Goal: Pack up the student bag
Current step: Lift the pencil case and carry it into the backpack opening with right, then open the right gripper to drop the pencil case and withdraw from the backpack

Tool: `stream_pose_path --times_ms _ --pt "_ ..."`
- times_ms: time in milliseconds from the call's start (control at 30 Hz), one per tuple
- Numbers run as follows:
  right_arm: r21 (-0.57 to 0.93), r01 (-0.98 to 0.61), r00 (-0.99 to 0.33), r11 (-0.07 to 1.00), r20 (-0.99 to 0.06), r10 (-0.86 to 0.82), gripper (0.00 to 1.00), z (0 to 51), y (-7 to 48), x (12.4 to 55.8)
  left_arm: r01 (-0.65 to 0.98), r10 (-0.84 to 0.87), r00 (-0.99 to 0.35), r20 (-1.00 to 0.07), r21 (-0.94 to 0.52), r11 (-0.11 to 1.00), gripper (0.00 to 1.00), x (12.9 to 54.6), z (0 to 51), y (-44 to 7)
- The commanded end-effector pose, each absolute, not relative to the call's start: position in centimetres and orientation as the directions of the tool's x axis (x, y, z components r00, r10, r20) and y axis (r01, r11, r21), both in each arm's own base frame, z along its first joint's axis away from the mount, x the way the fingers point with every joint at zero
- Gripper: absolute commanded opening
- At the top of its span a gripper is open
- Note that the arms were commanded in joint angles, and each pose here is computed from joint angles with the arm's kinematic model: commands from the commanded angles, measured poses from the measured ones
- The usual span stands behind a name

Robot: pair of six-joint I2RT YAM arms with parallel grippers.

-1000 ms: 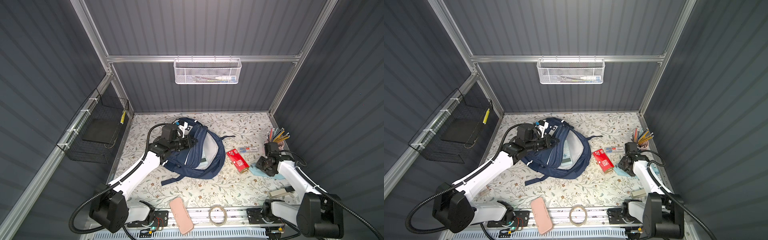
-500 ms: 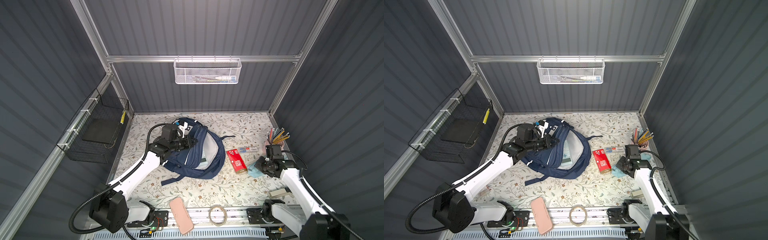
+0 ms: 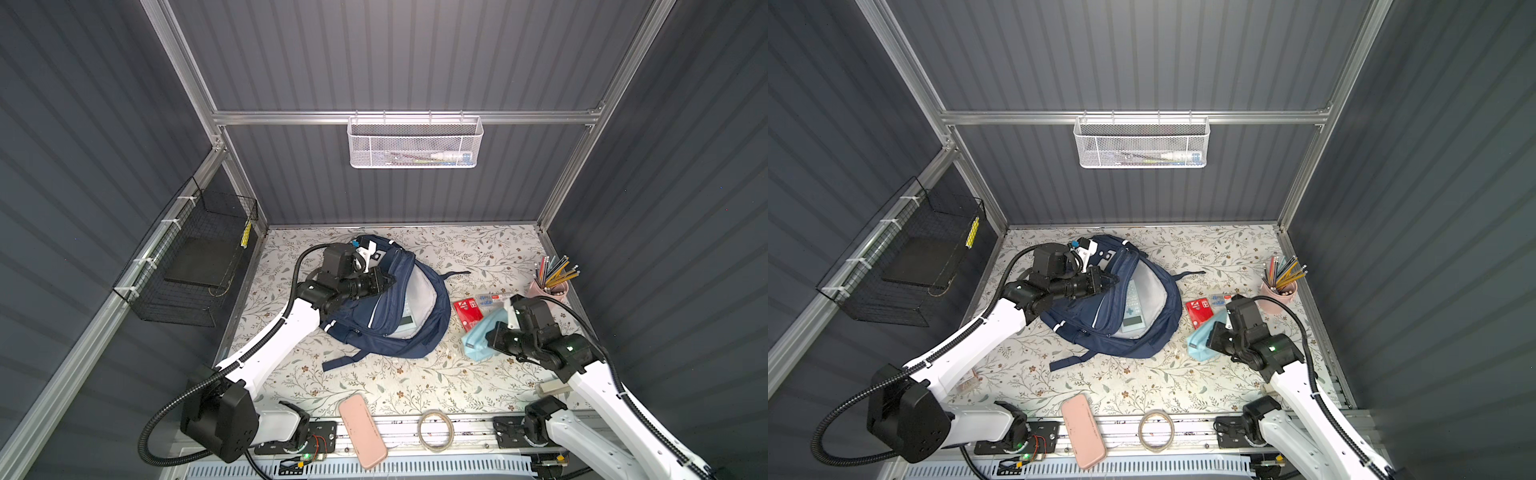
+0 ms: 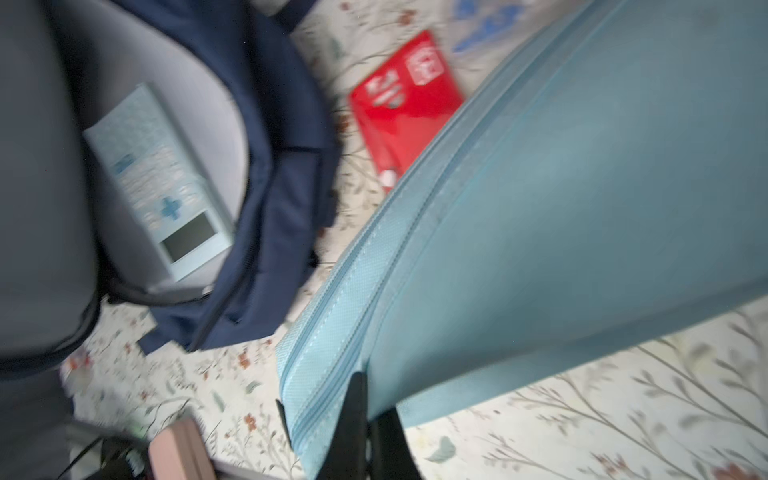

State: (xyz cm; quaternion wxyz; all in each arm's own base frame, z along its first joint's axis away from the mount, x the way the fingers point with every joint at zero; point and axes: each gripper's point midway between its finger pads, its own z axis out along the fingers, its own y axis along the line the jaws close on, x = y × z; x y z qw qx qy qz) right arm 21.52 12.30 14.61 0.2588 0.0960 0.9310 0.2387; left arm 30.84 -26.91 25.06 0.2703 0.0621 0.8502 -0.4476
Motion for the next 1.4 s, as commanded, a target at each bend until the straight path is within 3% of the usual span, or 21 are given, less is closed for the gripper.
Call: stream_pose_path --times_ms 0,367,667,1033,1300,1367 --pt "0.621 -0.227 -0.757 0.751 -0.598 0.266 0.00 20.7 18.0 25.2 0.421 -0.121 -0.836 -0.535 -0.767 0.483 0.00 30.6 28.9 -28.1" --pt "0.572 -0.698 -0.621 0.432 -0.783 0.033 0.00 24.3 34.1 30.8 0.391 -0.133 -0.876 -0.463 -0.845 0.364 0.00 31.2 31.7 -28.2" --pt "0.579 -0.787 -0.585 0.214 -0.810 0.043 0.00 22.8 41.7 33.9 0.347 -0.157 -0.910 -0.385 -0.911 0.222 0.00 31.9 34.2 -27.6" --pt "0.693 -0.703 -0.689 0.159 -0.719 0.088 0.00 18.1 47.0 33.4 0.355 -0.196 -0.896 -0.398 -0.908 0.224 0.00 32.9 35.4 -26.8" --pt "0.783 -0.592 -0.764 0.190 -0.621 0.177 0.00 15.7 49.3 35.8 0.376 -0.200 -0.887 -0.416 -0.903 0.208 0.00 32.5 36.6 -26.7" --pt "0.798 -0.552 -0.781 0.241 -0.597 0.187 0.00 14.5 49.3 36.6 0.367 -0.193 -0.892 -0.409 -0.903 0.222 0.00 32.4 35.9 -26.6"
